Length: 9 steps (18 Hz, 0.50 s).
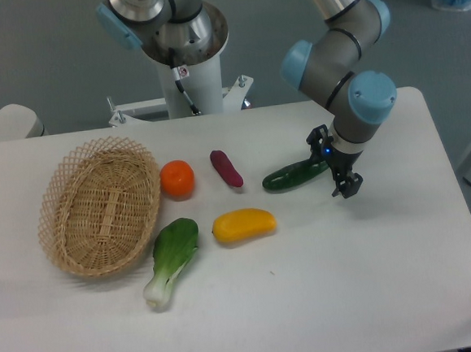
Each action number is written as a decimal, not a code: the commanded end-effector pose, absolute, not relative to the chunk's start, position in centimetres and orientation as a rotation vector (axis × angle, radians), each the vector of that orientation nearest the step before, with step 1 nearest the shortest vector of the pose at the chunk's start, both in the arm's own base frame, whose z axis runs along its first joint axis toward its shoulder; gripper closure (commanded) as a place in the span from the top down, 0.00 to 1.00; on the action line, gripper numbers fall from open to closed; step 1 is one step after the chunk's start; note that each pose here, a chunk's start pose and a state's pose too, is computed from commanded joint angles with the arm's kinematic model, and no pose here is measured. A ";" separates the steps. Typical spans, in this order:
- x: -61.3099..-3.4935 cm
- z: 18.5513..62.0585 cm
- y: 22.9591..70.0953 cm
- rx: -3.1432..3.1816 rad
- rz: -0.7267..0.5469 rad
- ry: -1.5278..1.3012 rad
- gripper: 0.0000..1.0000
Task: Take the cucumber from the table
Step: 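Move the open gripper over the green cucumber's middle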
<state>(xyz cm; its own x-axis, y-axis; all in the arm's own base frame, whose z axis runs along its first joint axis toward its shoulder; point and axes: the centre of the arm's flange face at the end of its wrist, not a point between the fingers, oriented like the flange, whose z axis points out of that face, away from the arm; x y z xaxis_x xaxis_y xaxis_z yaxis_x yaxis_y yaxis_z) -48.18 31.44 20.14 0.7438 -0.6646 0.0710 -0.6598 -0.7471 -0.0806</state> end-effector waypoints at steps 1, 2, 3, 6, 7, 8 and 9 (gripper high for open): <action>-48.0 20.3 31.4 -2.886 -0.147 1.097 1.00; -47.9 20.4 31.2 -2.887 -0.147 1.095 1.00; -47.8 20.7 31.2 -2.887 -0.140 1.097 1.00; -46.4 19.7 30.7 -2.892 -0.178 1.073 1.00; -45.6 19.4 30.6 -2.895 -0.190 1.064 1.00; -45.0 19.1 30.3 -2.906 -0.198 1.035 1.00; -44.3 18.7 30.1 -2.915 -0.218 1.005 1.00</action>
<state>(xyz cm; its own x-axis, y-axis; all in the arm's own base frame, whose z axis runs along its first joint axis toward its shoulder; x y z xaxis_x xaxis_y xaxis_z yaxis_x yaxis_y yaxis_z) -44.34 30.14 18.70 0.7788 -0.6163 0.1166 -0.6092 -0.7875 -0.0931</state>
